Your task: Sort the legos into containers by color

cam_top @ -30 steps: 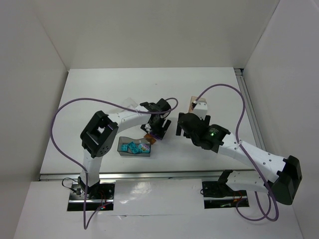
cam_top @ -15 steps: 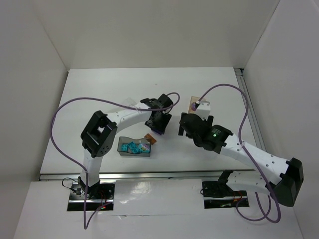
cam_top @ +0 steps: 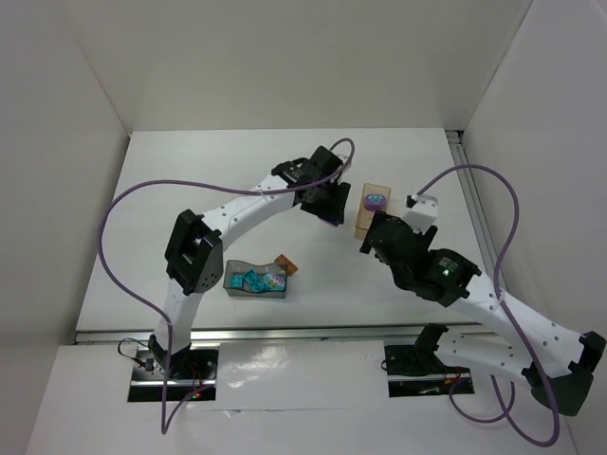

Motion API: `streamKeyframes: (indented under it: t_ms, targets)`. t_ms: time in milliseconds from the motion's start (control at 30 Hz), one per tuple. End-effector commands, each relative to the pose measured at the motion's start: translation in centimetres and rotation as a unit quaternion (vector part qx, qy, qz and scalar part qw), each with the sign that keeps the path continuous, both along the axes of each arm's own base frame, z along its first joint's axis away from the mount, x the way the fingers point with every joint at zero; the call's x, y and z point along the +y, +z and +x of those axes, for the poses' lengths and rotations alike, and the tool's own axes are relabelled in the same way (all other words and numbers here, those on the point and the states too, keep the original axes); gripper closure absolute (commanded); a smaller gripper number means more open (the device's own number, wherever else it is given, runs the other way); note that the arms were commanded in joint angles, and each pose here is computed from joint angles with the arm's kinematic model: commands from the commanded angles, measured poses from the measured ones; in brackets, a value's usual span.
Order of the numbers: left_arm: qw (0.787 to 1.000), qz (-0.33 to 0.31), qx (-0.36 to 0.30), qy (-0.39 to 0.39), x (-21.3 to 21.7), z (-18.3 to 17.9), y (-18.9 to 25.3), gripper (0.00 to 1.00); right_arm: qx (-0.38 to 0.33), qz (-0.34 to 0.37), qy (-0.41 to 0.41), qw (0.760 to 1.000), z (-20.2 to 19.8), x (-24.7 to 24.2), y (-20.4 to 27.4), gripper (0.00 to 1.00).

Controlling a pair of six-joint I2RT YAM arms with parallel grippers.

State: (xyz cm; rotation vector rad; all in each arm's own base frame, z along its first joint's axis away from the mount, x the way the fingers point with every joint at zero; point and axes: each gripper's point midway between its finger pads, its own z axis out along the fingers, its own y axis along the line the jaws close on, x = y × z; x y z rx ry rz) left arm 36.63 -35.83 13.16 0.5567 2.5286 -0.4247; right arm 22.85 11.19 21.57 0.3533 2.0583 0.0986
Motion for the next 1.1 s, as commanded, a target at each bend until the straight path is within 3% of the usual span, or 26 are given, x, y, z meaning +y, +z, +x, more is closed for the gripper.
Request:
streamKeyframes:
  t_ms: [0,267,433,500,600,667,800,833,1000,1033,1067]
  targets:
    - [0.996,-0.08,0.014,-0.021,-4.0,0.3,2.2,0.5,-0.032,0.017,-0.043,0.998,0.0,-1.7,2.5,0.09]
    - [0.986,-0.163,0.009,-0.03,-9.5,3.5,3.4,0.5,-0.032,0.035,-0.029,0.998,-0.7,-1.7,3.0,0.09]
    - [0.981,-0.19,0.02,-0.029,-11.8,4.8,1.3,0.46,-0.003,0.039,0.007,0.999,-1.7,-1.0,2.0,0.09]
    - [0.978,-0.204,0.014,-0.031,-12.5,5.2,1.8,0.27,0.004,0.036,0.004,0.999,-2.2,-1.6,1.9,0.09]
    - [0.978,-0.208,0.01,-0.032,-12.6,5.3,2.1,0.08,-0.003,0.044,0.004,0.999,-2.6,-2.1,2.4,0.09]
    - [0.978,-0.208,0.009,-0.032,-12.3,5.0,2.7,0.02,-0.004,0.046,0.004,0.999,-2.8,-2.3,2.3,0.09]
    - [0.979,-0.2,-0.039,-0.03,-10.0,4.3,7.6,0.01,-0.003,0.048,0.023,0.999,-2.0,-0.7,2.0,0.09]
    - [0.984,-0.175,-0.03,-0.021,-8.7,3.6,6.7,0.02,0.013,0.039,0.036,0.999,-1.8,0.1,1.0,0.09]
    - [0.991,-0.098,-0.033,0.089,0.3,2.9,7.3,0.08,0.031,0.027,0.131,0.991,-0.3,5.1,-1.2,0.09]
    - [0.991,-0.075,-0.02,0.109,2.7,2.6,5.6,0.08,0.039,0.033,0.156,0.986,-0.2,6.4,-1.6,0.09]
    - [0.988,-0.083,-0.034,0.123,4.3,1.8,7.9,0.1,0.055,0.023,0.17,0.984,0.2,7.5,-2.7,0.09]
